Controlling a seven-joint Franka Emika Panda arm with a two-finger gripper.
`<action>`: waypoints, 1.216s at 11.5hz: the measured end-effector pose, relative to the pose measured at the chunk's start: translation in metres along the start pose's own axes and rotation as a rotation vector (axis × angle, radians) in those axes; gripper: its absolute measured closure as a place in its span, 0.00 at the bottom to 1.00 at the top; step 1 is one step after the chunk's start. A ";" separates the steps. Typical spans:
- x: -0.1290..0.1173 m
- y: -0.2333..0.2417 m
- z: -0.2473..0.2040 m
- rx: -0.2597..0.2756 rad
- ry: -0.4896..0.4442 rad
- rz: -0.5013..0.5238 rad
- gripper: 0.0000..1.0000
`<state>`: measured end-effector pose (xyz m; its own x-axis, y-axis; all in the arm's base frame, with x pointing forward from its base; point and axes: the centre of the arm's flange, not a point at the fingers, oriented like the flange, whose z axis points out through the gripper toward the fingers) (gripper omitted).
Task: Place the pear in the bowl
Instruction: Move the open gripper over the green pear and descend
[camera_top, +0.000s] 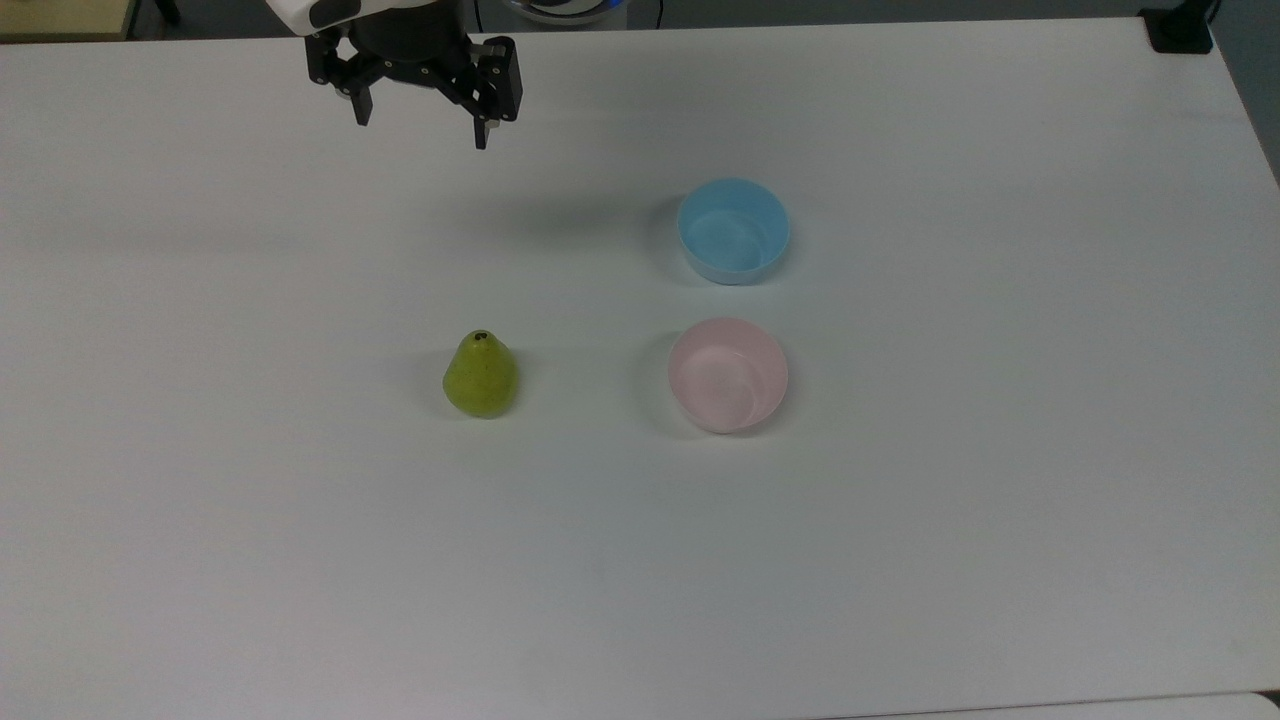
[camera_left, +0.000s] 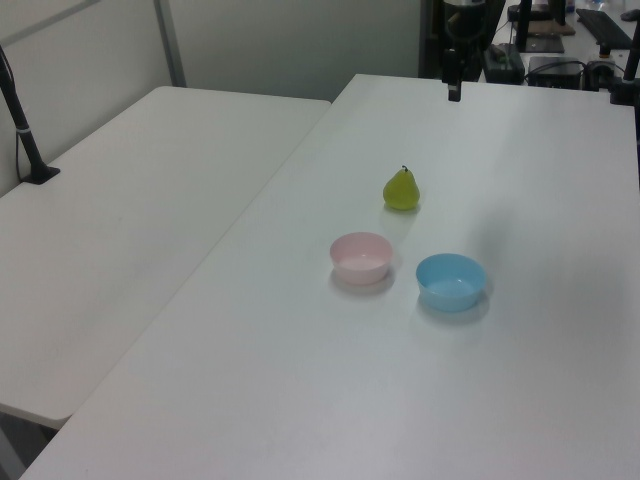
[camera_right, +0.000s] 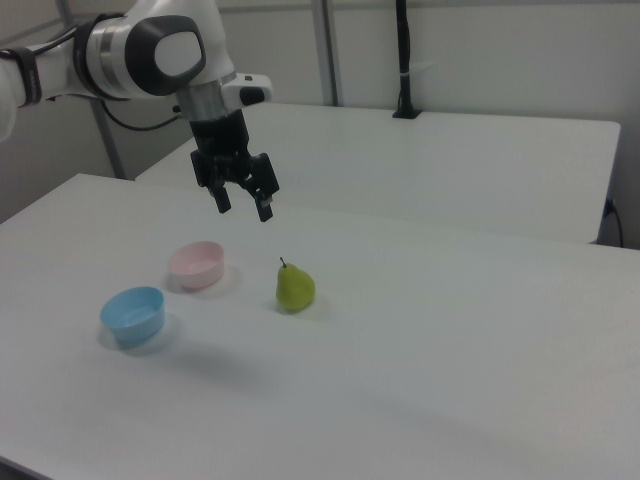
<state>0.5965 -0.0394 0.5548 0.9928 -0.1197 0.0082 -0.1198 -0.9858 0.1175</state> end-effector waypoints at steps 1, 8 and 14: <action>0.000 0.000 0.000 0.000 0.000 0.000 0.00; 0.004 -0.005 0.013 0.028 -0.025 -0.013 0.00; 0.057 -0.030 0.093 0.036 0.052 -0.047 0.00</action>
<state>0.6565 -0.0279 0.4590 0.9962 -0.0682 0.0548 -0.0726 -0.9939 0.0828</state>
